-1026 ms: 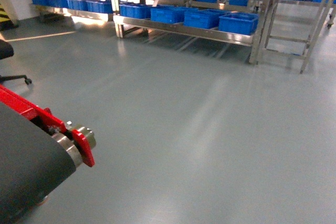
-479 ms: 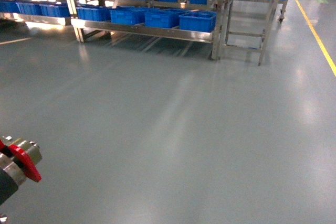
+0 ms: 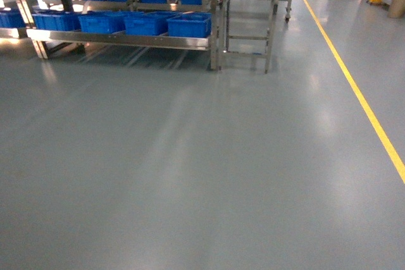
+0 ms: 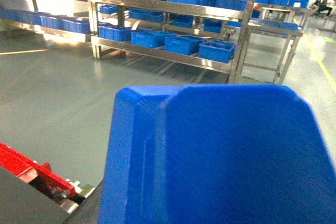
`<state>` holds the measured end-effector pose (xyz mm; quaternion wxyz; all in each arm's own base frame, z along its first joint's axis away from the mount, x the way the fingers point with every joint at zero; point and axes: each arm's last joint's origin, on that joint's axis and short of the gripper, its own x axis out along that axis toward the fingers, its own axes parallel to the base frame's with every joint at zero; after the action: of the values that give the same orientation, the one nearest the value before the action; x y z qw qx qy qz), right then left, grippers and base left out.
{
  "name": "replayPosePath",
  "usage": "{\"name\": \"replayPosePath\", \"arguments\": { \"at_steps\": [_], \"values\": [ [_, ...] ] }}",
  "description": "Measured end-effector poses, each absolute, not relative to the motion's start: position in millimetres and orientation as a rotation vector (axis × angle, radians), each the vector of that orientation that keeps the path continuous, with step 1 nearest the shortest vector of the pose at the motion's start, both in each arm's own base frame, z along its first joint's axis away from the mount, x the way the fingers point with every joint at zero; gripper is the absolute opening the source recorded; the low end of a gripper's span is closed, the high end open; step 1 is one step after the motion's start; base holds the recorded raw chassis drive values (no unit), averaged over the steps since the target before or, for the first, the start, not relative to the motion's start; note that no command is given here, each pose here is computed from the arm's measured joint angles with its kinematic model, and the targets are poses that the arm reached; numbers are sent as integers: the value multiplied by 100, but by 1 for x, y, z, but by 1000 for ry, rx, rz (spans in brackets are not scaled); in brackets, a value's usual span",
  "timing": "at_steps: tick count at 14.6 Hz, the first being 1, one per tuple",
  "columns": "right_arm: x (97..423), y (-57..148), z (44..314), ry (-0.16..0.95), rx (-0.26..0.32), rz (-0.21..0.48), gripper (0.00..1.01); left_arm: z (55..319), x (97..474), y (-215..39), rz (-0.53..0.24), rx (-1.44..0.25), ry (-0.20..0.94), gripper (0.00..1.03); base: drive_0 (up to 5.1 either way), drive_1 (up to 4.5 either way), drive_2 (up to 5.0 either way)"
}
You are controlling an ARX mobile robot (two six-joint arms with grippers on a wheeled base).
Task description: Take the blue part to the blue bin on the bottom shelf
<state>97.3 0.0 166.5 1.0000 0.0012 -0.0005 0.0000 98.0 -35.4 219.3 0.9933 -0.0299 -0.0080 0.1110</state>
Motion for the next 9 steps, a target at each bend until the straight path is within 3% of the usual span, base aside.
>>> {"name": "replayPosePath", "arguments": {
  "at_steps": [6, 7, 9],
  "values": [
    [97, 0, 167, -1, 2, 0, 98, 219, 98, -35, 222, -60, -16, 43, -161, -161, -161],
    [97, 0, 167, -1, 2, -1, 98, 219, 98, -36, 216, -58, -13, 43, 0, 0, 0],
    [97, 0, 167, -1, 2, 0, 98, 219, 98, -35, 223, -61, -18, 43, -4, 410, -419]
  ]
}}
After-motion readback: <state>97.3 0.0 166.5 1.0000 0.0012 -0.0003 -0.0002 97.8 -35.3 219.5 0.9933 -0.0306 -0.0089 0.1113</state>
